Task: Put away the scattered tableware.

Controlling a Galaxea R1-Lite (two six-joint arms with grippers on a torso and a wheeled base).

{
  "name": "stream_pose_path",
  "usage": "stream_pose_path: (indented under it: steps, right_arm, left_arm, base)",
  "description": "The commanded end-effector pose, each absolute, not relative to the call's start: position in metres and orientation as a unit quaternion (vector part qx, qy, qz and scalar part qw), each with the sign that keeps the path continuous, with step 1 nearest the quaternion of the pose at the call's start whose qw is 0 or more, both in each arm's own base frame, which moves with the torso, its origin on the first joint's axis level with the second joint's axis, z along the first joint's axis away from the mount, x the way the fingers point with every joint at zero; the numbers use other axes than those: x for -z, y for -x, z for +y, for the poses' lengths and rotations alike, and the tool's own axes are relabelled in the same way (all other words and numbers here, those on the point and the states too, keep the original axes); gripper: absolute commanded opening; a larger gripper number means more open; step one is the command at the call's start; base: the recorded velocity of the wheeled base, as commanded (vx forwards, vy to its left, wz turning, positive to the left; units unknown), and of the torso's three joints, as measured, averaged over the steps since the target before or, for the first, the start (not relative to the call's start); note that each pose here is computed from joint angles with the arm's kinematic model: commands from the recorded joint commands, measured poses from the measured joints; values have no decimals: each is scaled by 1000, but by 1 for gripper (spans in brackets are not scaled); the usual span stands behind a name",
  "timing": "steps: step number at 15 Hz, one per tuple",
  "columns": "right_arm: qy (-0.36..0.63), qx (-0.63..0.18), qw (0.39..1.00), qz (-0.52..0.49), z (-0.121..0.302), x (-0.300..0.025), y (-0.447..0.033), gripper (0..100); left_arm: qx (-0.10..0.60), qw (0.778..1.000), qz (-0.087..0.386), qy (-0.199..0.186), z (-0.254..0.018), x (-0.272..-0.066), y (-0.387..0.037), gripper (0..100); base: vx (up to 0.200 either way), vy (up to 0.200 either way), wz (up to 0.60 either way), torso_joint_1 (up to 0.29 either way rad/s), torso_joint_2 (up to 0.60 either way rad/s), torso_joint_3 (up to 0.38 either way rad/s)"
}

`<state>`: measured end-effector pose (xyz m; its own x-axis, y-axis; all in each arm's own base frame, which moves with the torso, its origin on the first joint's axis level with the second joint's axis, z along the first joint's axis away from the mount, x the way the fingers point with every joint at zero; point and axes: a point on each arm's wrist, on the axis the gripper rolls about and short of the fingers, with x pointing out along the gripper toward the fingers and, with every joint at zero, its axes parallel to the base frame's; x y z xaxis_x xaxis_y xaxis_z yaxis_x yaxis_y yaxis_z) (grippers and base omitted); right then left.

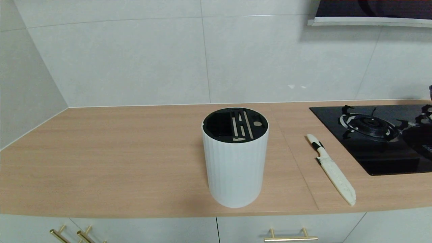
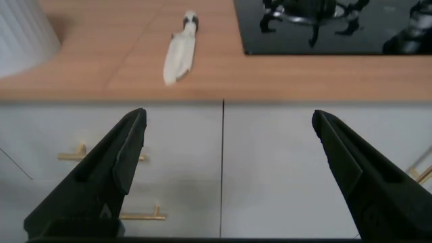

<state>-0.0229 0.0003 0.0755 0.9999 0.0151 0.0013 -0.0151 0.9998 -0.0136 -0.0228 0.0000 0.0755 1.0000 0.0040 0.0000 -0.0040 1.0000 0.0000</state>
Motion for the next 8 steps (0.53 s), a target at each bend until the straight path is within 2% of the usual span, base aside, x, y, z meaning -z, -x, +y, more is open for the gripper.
stream_pose_path:
  steps: [1, 8]
  right_arm:
    - [7, -8, 1000, 0, 0, -75, 23, 100]
    - [7, -8, 1000, 0, 0, -75, 23, 100]
  left_arm:
    - [-2, 1000, 1, 0, 0, -76, 23, 100]
    - [-2, 1000, 1, 0, 0, -76, 23, 100]
  base:
    - [0, 0, 0, 246, -540, -295]
    - [0, 0, 0, 256, -563, -310]
